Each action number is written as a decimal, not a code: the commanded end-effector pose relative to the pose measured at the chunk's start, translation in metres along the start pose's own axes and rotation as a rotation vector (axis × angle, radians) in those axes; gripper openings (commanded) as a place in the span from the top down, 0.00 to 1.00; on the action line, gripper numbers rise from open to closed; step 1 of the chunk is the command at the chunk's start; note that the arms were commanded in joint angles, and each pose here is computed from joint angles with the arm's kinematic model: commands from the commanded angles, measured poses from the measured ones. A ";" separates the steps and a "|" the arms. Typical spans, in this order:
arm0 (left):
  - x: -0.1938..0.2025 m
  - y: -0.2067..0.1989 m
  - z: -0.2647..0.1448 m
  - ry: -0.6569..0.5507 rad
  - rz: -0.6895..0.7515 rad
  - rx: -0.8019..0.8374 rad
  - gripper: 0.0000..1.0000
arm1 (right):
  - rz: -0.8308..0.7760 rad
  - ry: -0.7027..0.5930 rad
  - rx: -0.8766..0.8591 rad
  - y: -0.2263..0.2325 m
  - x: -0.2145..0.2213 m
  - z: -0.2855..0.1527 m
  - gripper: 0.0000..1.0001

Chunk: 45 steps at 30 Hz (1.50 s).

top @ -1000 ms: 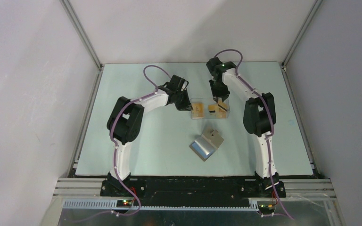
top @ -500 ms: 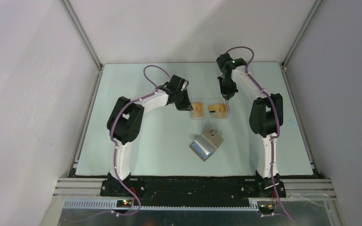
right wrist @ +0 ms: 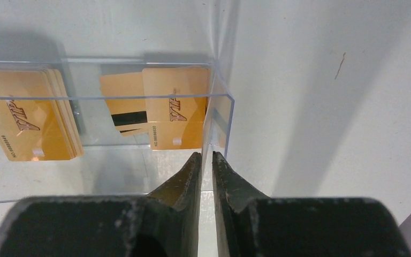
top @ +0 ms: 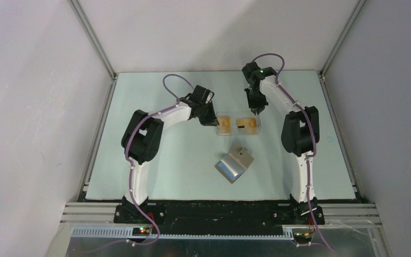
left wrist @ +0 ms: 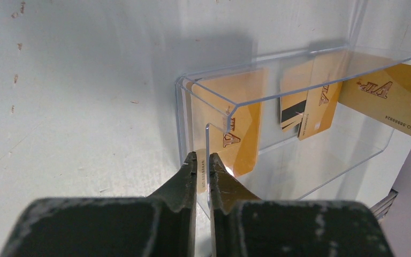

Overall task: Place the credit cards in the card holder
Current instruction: Pick up the credit card from the storage box, then insert the credit card into the card slot.

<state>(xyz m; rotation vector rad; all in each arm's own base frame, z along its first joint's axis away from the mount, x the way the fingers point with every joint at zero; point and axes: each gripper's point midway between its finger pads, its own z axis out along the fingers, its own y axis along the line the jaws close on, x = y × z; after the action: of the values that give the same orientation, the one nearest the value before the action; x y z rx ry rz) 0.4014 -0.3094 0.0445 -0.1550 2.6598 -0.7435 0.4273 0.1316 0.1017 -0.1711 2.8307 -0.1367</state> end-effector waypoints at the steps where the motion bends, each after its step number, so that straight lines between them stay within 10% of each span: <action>1: -0.004 0.007 -0.002 -0.001 0.006 -0.031 0.91 | -0.040 0.064 0.093 -0.008 0.012 0.018 0.82; 17: -0.016 -0.006 -0.022 -0.047 0.022 -0.001 0.89 | -0.038 0.003 0.104 -0.005 0.000 -0.007 1.00; 27: -0.053 -0.044 -0.095 -0.231 0.110 0.067 0.39 | 0.006 -0.227 -0.055 0.001 -0.031 -0.100 1.00; 36: -0.044 -0.071 -0.211 -0.410 0.326 0.200 0.20 | -0.115 -0.200 -0.418 0.040 0.012 -0.156 1.00; 45: 0.078 -0.118 -0.292 -0.199 0.648 0.736 0.20 | -0.288 -0.176 -1.131 0.107 0.112 -0.261 1.00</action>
<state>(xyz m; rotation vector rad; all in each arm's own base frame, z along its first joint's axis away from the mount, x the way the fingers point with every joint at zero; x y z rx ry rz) 0.2818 -0.2696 0.2939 0.4236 2.0313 -1.0533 0.2924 0.2069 0.2476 -0.5297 2.6027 0.8297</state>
